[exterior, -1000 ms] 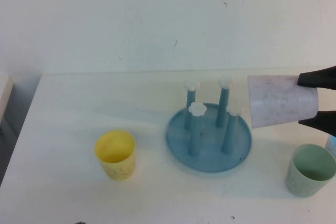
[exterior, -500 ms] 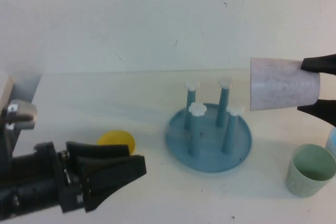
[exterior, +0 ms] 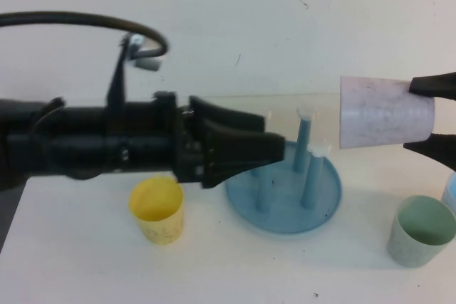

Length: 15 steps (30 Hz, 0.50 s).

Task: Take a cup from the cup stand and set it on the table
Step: Hand over the cup

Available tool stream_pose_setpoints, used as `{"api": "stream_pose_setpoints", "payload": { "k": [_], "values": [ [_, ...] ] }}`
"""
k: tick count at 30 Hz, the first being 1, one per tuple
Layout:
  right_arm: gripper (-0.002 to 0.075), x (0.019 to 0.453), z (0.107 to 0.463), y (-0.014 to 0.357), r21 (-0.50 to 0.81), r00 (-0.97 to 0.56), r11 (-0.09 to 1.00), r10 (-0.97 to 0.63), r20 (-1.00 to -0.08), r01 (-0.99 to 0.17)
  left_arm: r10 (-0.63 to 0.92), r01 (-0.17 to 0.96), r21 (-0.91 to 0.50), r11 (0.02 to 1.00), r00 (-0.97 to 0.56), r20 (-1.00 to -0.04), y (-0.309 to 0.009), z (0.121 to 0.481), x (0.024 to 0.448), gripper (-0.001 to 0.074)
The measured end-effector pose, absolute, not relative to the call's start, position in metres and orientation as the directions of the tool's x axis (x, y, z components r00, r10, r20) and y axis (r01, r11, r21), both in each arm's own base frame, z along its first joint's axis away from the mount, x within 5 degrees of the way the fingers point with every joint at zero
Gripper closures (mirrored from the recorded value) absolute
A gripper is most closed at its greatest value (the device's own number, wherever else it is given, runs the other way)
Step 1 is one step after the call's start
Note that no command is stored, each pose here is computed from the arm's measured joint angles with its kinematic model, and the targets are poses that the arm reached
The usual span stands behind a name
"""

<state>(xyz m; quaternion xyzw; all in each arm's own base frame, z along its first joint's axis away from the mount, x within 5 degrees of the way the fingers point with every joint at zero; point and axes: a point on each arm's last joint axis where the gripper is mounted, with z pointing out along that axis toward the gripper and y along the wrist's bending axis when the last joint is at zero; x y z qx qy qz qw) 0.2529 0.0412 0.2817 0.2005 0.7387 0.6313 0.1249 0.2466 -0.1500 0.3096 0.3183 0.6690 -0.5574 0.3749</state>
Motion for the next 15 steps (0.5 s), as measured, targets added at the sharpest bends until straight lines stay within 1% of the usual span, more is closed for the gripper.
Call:
{"api": "stream_pose_setpoints", "payload": {
  "k": [7, 15],
  "values": [
    [0.0177, 0.253, 0.282, 0.041, 0.983, -0.888, 0.121, 0.455, 0.068, 0.137, 0.046, 0.885, -0.449, 0.121, -0.457, -0.888, -0.191, 0.322, 0.266, 0.0213],
    [0.0177, 0.253, 0.282, 0.042, 0.984, -0.889, 0.121, 0.454, 0.066, 0.134, 0.068, 0.888, -0.446, 0.115, -0.455, -0.888, -0.219, 0.316, 0.283, 0.0213]
  ]
}}
